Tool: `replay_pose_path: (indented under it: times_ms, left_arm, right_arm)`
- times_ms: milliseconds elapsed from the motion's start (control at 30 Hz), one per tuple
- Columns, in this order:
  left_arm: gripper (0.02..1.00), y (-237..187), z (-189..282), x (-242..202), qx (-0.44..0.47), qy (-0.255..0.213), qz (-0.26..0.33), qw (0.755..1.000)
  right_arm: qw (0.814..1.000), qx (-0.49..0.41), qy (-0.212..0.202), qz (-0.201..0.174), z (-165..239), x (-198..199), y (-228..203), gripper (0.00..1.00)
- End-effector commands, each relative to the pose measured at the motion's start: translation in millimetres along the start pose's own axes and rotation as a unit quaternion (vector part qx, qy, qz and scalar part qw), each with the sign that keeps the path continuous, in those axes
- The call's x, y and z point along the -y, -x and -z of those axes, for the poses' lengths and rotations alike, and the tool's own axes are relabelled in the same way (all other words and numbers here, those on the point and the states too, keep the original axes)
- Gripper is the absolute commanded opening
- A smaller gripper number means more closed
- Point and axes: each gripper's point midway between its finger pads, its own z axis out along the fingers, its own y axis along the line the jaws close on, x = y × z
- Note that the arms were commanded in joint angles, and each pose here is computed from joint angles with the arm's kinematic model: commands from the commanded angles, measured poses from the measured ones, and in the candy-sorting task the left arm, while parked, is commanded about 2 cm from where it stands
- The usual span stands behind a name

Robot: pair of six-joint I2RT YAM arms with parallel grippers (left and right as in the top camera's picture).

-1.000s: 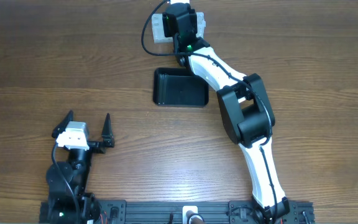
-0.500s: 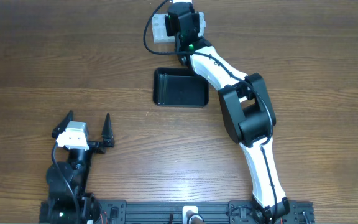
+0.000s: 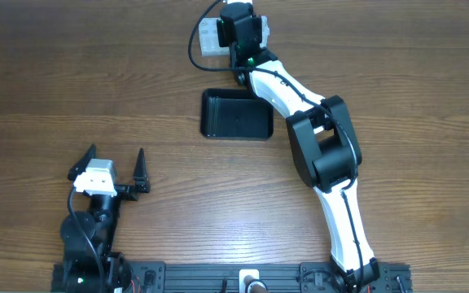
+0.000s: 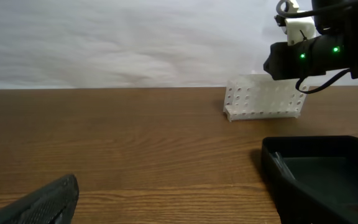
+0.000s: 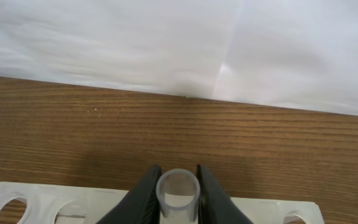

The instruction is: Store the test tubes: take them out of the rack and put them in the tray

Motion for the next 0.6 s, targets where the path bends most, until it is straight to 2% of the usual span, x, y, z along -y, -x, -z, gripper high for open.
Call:
replay_pose_path:
  times_ms: [33, 300, 600]
  left_arm:
    - [1.0, -2.0, -0.1, -0.6, -0.002, 0.0, -0.005, 1.0]
    - [0.998, -2.0, -0.1, -0.6, -0.002, 0.0, -0.005, 1.0]
    - [0.998, -2.0, -0.1, -0.6, -0.002, 0.0, -0.005, 1.0]
  right_arm:
    - [1.0, 0.01, -0.013, -0.004, -3.0, 7.0, 8.3, 0.112]
    - [0.999, 0.024, -0.033, -0.007, 4.4, 14.9, 24.4, 0.082]
    - [0.993, 0.113, -0.027, -0.013, 72.4, 20.3, 132.2, 0.077]
